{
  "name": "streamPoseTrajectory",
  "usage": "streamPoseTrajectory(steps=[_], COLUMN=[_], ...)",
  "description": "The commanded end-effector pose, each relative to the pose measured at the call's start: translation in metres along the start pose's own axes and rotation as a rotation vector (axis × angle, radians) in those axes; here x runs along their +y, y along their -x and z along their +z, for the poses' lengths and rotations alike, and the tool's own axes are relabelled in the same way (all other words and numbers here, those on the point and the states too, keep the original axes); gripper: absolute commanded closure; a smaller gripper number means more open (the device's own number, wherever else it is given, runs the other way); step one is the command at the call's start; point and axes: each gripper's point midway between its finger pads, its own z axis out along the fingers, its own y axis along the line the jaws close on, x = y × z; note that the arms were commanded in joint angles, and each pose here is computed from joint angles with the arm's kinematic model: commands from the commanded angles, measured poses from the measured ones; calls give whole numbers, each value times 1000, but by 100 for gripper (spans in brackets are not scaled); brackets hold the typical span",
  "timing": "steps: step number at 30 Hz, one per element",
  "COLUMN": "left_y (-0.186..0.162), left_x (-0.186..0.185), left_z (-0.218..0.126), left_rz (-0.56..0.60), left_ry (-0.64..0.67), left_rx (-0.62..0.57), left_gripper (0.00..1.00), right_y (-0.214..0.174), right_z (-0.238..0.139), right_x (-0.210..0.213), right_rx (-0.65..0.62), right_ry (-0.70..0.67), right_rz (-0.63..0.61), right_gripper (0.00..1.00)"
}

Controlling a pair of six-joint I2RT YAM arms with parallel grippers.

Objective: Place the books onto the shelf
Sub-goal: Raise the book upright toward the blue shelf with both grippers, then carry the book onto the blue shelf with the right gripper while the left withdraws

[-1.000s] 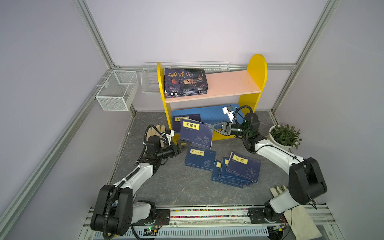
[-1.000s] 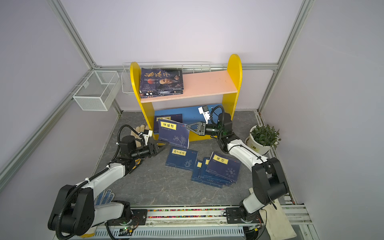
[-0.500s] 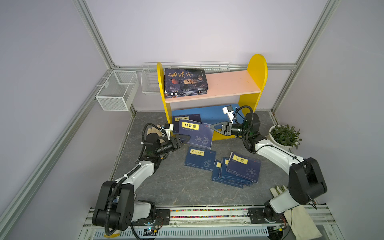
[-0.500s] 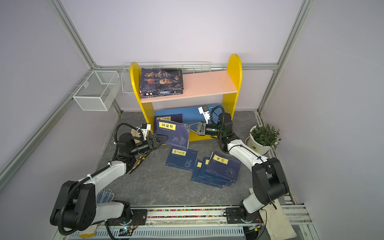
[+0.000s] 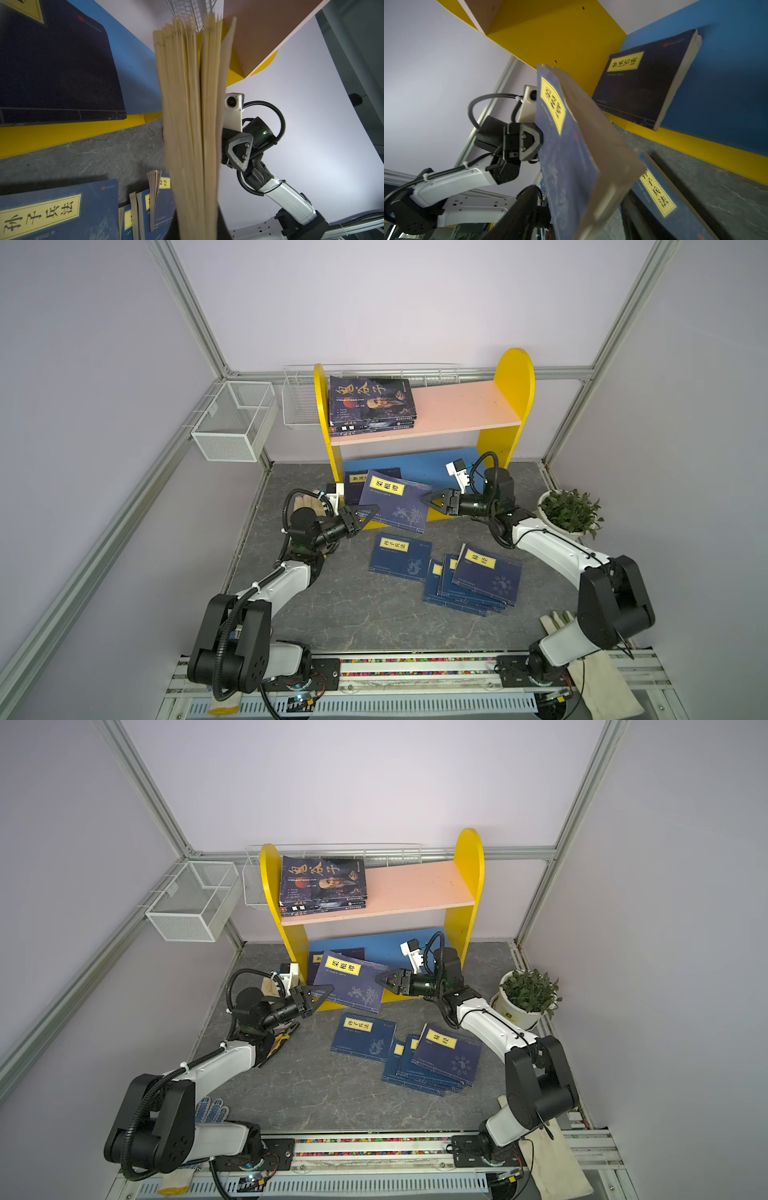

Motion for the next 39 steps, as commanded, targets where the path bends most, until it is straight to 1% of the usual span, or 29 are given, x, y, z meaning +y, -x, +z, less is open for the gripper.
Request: streamPoseTrajectory(steps=[1, 4, 6, 10, 14, 17, 22, 25, 26, 27, 28, 29, 31, 32, 33, 36, 39], left_y=[18, 28, 33, 40, 44, 46, 43, 39, 37, 37, 36, 35, 33, 33, 32, 31, 29], left_x=[-32, -41, -43, -41, -38, -35, -25, -12, -8, -5, -2, 1, 11, 18, 24, 54, 94], left_z=[-4, -6, -7, -8, -7, -6, -4, -6, -7, -8, -9, -10, -13, -16, -20, -46, -97], left_rz=[56, 71, 79, 80, 81, 74, 58, 47, 42, 43, 44, 46, 44, 30, 49, 33, -25], left_ry=[-93, -109, -111, -105, -107, -108, -83, -41, -22, -6, 16, 38, 98, 143, 189, 399, 712], left_rx=[-96, -143, -168, -217, -233, -245, -242, -245, -245, -247, -246, -248, -253, -260, -269, -341, -468], left_gripper=[100, 100, 100, 100, 100, 100, 100, 100, 92, 76, 54, 42, 24, 20, 18, 16, 16], right_y=[-7, -11, -12, -10, -2, 6, 19, 25, 27, 27, 29, 31, 34, 36, 37, 39, 36], right_z=[-4, -1, 2, 11, 18, 21, 19, 18, 17, 17, 17, 16, 16, 16, 16, 20, 28], right_x=[-3, 5, 14, 32, 44, 49, 56, 57, 54, 51, 47, 43, 34, 29, 26, 14, -3], right_rx=[16, 24, 29, 31, -4, -40, -94, -120, -128, -132, -138, -145, -152, -156, -157, -138, -90], right_ry=[-42, 20, 67, 156, 239, 284, 310, 299, 288, 281, 270, 261, 243, 227, 216, 163, 80], right_rz=[-3, 12, 8, 12, 31, 43, 42, 44, 52, 56, 66, 71, 78, 82, 77, 58, 54], right_gripper=[30, 31, 35, 48, 61, 68, 85, 89, 90, 90, 91, 91, 91, 92, 92, 92, 92])
